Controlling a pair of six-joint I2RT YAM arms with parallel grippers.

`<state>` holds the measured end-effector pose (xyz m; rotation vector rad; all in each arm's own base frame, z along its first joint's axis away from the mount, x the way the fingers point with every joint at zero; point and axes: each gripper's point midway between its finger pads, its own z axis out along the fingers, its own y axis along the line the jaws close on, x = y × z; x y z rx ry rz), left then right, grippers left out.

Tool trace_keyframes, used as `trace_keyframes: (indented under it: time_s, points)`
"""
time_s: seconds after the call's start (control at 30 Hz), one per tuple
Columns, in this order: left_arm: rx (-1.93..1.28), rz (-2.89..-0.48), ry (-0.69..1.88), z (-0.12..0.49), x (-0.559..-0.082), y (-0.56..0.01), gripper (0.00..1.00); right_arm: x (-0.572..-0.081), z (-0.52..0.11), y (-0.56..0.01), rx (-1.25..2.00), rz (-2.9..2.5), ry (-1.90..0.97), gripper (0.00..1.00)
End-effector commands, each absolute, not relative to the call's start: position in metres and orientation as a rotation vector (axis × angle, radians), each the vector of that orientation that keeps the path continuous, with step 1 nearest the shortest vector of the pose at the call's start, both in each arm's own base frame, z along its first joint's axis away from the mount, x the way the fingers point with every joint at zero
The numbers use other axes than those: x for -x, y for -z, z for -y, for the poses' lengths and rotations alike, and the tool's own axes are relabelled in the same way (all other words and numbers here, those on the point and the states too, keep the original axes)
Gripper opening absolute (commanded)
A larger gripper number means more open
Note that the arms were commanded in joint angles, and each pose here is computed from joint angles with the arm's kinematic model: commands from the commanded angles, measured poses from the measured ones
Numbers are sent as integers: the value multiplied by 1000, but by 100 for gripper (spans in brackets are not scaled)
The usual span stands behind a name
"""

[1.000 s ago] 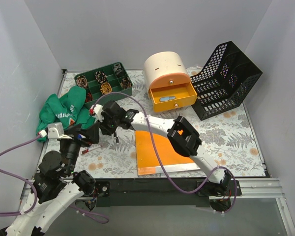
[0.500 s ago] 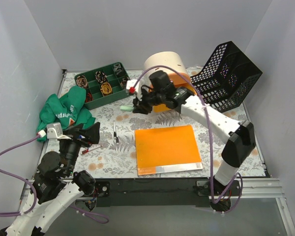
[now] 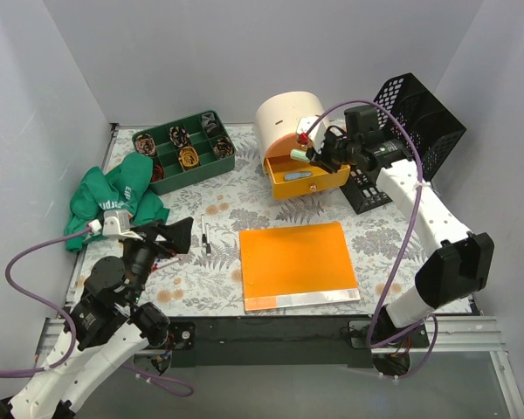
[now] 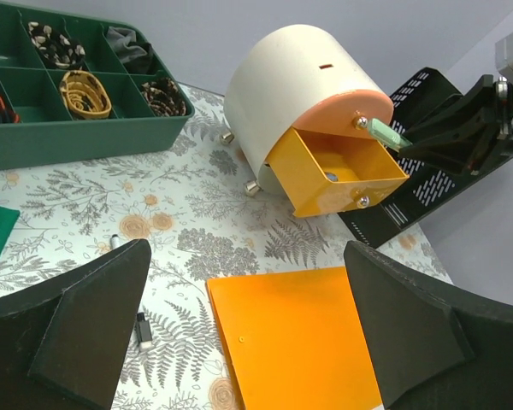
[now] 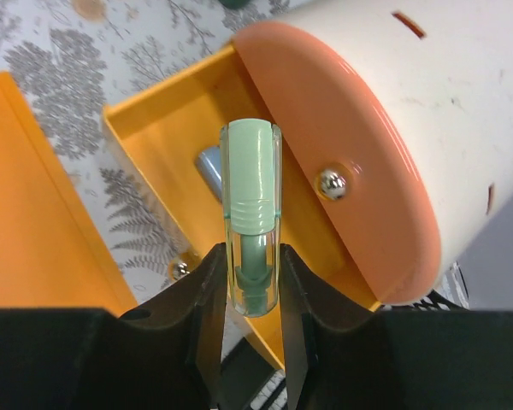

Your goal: Organize the desk

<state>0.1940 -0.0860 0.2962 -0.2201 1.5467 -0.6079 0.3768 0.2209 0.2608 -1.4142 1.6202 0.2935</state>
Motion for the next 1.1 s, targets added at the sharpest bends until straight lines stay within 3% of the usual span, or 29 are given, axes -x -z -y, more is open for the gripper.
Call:
trace_keyframes:
  time_s: [0.0,0.07,0.1,0.17,0.2,0.3,0.47,0.63,0.83,1.07]
  points:
    - [214,-1577,632,94,-196,-288,98,-404,-207,-262,1443,-1596,-199,18]
    - [216,-1586,635,95,-196,-286,98,-410,-207,-260,1447,-1602,-184,25]
    - [221,-1595,636,95,-196,-283,98,-413,-207,-259,1446,-1604,-180,35]
    - [226,-1604,637,95,-195,-280,98,-418,-206,-257,1443,-1613,-168,45]
    - [230,-1605,639,95,-195,-280,98,-421,-206,-257,1438,-1617,-165,56]
    - [233,-1609,642,95,-195,-278,98,-428,-203,-257,1407,-1647,-153,65]
    - [228,-1621,640,98,-196,-275,98,-419,-204,-273,1361,-1635,-198,67]
    - [213,-1628,653,103,-198,-271,98,-374,-217,-288,1409,-1516,-365,63]
    - [200,-1637,664,108,-199,-268,98,-330,-212,-258,1541,-1419,-409,54]
    - [199,-1682,673,114,-200,-258,98,-306,-204,-249,1510,-1458,-450,54]
